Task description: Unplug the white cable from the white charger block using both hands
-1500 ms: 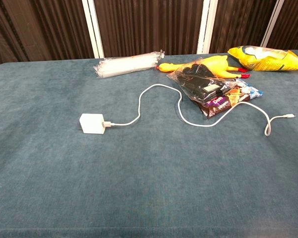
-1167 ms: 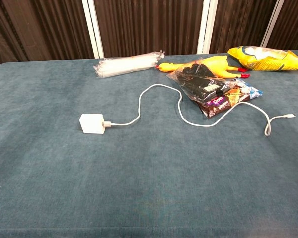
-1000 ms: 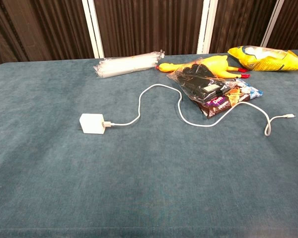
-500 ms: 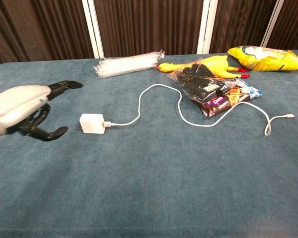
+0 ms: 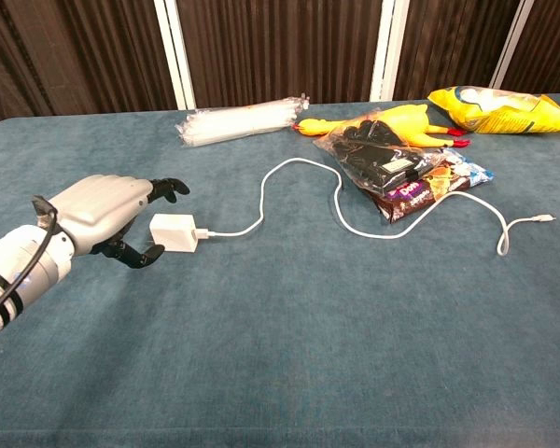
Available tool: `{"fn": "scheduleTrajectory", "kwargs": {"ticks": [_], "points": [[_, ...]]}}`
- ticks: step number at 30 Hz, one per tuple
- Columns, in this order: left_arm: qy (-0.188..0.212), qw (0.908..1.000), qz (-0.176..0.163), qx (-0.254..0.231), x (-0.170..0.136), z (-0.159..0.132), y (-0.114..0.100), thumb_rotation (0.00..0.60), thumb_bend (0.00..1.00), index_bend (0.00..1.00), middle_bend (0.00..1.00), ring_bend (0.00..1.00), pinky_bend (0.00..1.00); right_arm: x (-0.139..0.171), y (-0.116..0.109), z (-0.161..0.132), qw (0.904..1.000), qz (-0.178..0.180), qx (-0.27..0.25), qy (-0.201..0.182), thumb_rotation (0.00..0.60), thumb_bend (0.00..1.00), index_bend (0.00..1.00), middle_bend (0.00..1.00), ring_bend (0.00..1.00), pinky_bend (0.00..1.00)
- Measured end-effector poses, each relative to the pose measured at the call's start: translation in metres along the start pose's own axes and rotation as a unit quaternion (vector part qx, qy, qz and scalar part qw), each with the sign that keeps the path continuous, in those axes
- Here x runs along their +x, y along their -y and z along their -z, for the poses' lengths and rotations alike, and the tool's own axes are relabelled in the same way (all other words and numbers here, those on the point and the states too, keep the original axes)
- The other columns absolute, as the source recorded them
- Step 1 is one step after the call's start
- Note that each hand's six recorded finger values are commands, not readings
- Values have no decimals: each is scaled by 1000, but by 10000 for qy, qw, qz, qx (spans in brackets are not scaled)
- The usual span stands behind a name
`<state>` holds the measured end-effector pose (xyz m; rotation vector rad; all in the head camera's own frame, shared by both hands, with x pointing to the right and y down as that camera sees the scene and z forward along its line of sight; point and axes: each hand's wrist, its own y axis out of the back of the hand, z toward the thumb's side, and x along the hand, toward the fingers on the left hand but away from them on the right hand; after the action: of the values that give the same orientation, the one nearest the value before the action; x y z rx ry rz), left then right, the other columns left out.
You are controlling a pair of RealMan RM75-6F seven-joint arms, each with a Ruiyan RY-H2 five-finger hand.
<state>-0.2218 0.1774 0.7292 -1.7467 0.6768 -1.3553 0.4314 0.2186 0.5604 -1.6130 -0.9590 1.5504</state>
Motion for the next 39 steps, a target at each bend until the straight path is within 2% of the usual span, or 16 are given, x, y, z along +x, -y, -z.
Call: {"fn": "scheduleTrajectory", "kwargs": {"ticks": [4,11,15,22,26,32,34,37,39], "points": [[-38,9999,-2,111,4,2,6,600,405,259,282,807,1000,1,-3,1,10000,35,-43,3,600,104,0,0,0,0],[-77,9997,11,232,9,3,15,600,400,291,317,807,1000,2,-4,2,10000,21,-76,-2,600,104,0,0,0,0],[-85,9998,0,199,11,1,17,600,425,352,373,808,1000,2,-5,4,10000,20,-81,16,600,104,0,0,0,0],[-73,9998,-66,161,13,-2,19,600,427,518,543,818,1000,4,-7,6,9999,57,-81,44,600,104,0,0,0,0],[-113,9997,-175,82,13,-4,16,600,511,678,704,863,1000,4,-7,4,10000,48,-67,18,600,104,0,0,0,0],[-38,9992,-337,-205,5,-10,9,600,569,722,777,883,1000,2,-3,-6,9996,86,-150,-215,600,104,1,0,0,0],[48,9990,-322,-321,-1,-14,6,600,578,724,786,883,1000,-1,0,-14,9989,83,-256,-375,600,104,39,0,0,0],[203,9982,-287,-493,-13,-22,-2,600,580,725,788,882,1000,-10,7,-34,9961,-3,-483,-742,600,121,203,0,0,0],[309,9971,-249,-651,-23,-29,-9,600,582,726,788,882,1000,-20,11,-52,9927,-111,-655,-1003,600,183,310,0,0,0]]}}
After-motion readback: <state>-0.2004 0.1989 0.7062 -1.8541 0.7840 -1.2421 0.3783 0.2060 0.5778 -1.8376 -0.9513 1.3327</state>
